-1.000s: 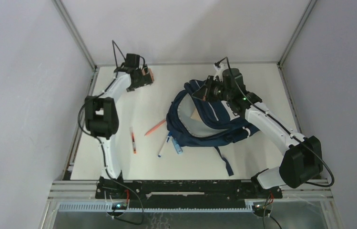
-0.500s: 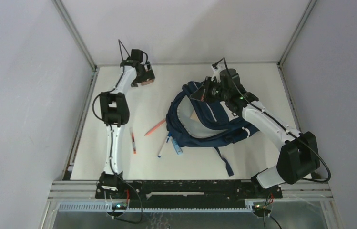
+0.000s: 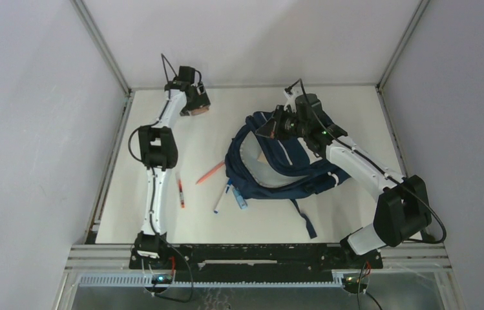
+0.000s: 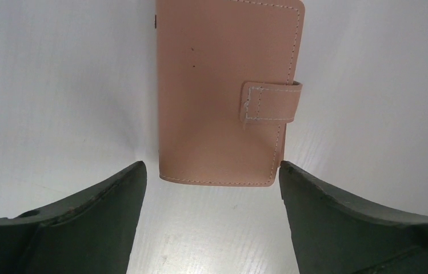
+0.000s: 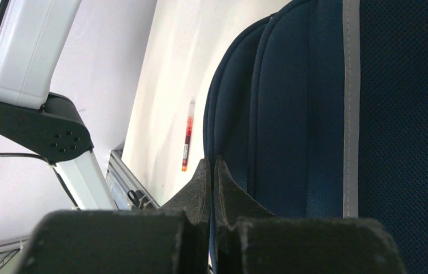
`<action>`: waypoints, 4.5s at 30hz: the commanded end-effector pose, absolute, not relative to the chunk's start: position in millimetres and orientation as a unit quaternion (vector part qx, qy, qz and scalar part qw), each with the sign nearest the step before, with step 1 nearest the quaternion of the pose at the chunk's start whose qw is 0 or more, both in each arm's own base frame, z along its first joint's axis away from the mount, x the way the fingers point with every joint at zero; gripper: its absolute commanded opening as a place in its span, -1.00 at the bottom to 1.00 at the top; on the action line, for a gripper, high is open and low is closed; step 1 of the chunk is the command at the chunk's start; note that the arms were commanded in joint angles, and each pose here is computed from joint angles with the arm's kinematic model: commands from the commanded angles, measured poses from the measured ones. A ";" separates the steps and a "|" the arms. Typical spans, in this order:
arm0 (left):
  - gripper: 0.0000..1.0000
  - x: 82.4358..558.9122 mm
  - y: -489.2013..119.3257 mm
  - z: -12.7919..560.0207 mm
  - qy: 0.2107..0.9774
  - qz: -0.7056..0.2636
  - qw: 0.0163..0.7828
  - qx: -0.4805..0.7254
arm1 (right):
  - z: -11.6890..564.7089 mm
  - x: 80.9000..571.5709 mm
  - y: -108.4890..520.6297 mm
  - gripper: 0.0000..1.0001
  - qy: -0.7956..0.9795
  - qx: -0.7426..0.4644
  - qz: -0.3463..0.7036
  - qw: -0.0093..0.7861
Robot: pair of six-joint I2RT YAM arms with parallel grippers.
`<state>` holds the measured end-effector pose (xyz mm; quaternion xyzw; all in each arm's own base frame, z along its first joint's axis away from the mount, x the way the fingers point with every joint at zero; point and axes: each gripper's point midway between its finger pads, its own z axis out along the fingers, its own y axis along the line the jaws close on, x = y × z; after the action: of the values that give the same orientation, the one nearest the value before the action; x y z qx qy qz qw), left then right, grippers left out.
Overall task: Pack the student bag
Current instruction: Move the personal item to the center of the board, then pick up the personal item from the center of the board, then place the personal item in the student bag.
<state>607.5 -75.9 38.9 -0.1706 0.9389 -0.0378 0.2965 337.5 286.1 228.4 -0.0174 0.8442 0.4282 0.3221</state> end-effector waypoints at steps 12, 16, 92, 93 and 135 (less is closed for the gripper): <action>0.27 628.1 -67.3 47.0 0.921 -0.092 0.315 -0.211 | 288.3 338.1 303.0 -1.00 0.792 -0.042 0.490 0.362; -0.05 620.1 -68.6 48.6 0.923 -0.091 0.314 -0.202 | 288.7 337.2 302.6 -1.00 0.792 -0.042 0.489 0.363; -1.00 408.7 -98.3 85.9 0.957 0.124 0.260 0.035 | 283.6 305.9 317.8 -1.00 0.798 -0.110 0.459 0.375; -1.00 407.1 -98.5 100.9 0.954 0.117 0.275 0.031 | 283.6 306.6 316.8 -1.00 0.798 -0.109 0.458 0.376; -1.00 302.1 -385.9 236.5 0.643 -0.751 0.145 -0.044 | 329.6 300.4 295.5 -1.00 0.750 -0.132 0.518 0.389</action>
<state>302.4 -360.8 175.5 -0.0930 0.7158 -0.6828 0.1133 316.0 284.2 257.5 -0.0871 0.8195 0.4532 0.3399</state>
